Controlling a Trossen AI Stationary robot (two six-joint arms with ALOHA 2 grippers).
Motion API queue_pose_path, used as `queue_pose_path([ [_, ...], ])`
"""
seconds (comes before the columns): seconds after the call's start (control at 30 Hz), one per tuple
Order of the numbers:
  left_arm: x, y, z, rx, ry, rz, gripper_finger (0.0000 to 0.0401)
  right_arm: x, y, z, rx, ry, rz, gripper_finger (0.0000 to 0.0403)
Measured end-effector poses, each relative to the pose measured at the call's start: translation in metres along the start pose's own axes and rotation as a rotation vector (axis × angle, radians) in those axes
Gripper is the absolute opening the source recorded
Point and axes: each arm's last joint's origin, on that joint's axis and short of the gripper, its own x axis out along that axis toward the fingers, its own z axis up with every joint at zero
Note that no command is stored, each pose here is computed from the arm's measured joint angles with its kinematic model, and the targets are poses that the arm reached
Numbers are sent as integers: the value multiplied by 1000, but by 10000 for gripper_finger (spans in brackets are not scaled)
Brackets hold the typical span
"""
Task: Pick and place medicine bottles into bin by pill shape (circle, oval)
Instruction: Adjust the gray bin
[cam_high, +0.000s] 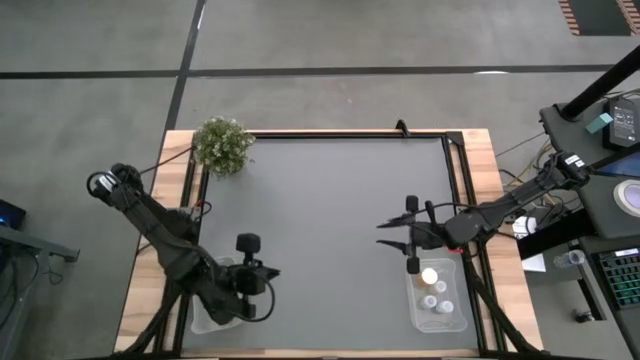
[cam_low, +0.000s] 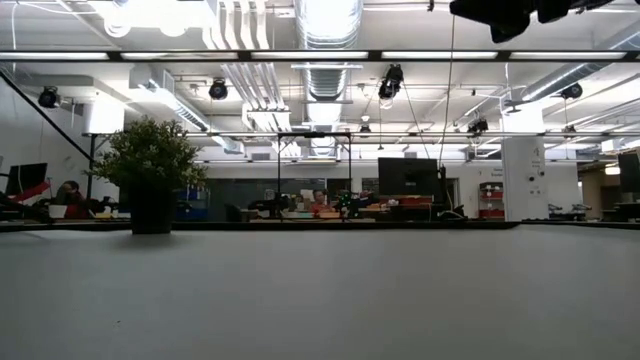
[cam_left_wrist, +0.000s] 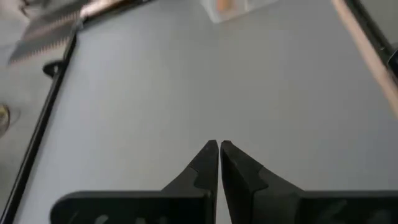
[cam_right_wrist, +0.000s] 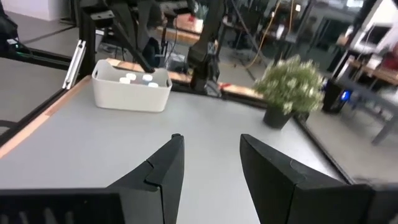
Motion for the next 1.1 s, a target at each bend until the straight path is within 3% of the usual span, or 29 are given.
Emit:
queue_pose_path([
  [0.13,3,0,-3,16,-33,-1,1,4,3,-6,58,39,5,146],
  [0.27,0,5,-10,3,34,-15,1,10,7,-12,84,73,7,146],
  [0.47,-17,21,-31,-166,288,-118,1,18,11,-11,77,93,3,146],
  [0.63,-28,33,-51,-347,529,-112,1,23,8,-8,48,95,-16,146],
  [0.93,-13,30,-87,-320,667,-58,1,27,-2,-11,18,115,-58,146],
  [1.1,-7,27,-93,-325,665,-59,1,27,-3,-13,11,131,-60,146],
])
